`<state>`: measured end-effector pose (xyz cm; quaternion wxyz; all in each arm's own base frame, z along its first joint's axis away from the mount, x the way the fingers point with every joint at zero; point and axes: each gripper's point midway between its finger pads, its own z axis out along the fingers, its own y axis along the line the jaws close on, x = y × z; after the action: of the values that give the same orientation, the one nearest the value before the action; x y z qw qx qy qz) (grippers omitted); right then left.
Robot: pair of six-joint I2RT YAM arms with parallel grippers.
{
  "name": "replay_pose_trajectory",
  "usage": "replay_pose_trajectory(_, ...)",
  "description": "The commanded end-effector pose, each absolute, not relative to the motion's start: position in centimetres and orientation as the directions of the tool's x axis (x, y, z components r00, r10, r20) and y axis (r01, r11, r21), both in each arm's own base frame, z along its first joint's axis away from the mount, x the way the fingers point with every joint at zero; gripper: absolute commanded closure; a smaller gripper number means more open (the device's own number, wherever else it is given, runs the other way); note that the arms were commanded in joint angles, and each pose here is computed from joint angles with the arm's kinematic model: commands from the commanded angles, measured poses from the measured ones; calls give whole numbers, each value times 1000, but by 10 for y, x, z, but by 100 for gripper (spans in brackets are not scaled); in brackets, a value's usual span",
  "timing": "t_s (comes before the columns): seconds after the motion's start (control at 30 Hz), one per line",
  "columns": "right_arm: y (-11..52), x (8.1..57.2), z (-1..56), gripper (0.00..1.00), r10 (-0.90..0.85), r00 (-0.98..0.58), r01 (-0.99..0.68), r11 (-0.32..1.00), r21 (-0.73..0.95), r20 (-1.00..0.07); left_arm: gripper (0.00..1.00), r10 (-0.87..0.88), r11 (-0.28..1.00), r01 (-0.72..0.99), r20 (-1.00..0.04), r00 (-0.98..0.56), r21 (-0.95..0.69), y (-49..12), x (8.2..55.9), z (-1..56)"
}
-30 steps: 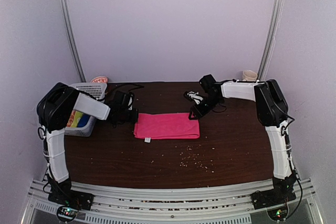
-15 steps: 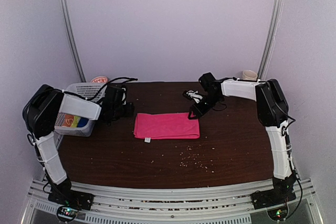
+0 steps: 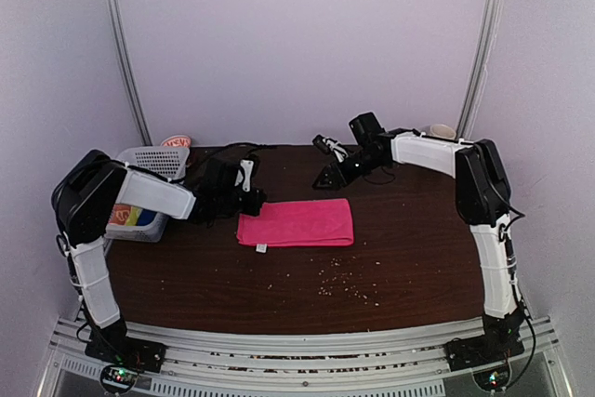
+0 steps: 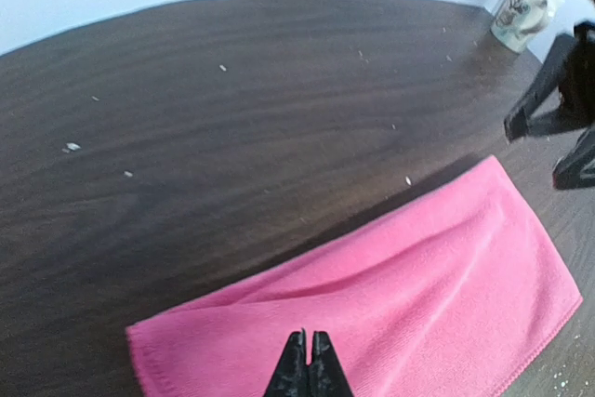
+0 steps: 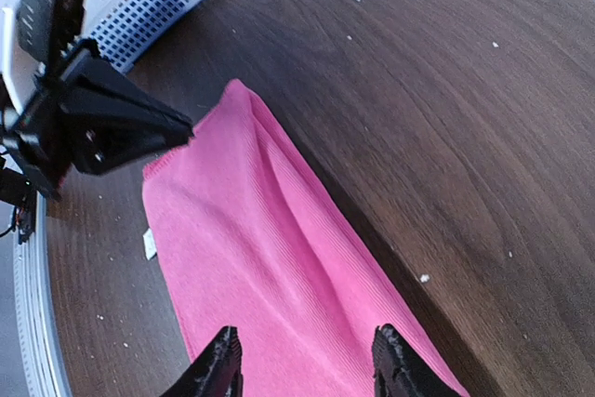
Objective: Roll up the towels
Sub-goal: Smooth out the towel at the center of the board.
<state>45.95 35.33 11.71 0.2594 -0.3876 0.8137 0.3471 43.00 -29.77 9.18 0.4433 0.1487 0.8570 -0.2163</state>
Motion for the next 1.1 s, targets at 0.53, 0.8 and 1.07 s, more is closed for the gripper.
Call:
replay_pose_trajectory(0.53,365,478,27,61,-300,-749,-646,530,550,-591,100,141,941,329,-785,-603,-83,-288,466,32)
replay_pose_trajectory(0.8,337,494,31,61,-271,-756,-613,613,499,-596,92,187,961,276,-751,-633,6,-268,468,10)
replay_pose_trajectory(1.07,328,504,120,55,-338,-601,-725,613,315,-724,38,182,966,258,-786,-591,29,-265,484,45)
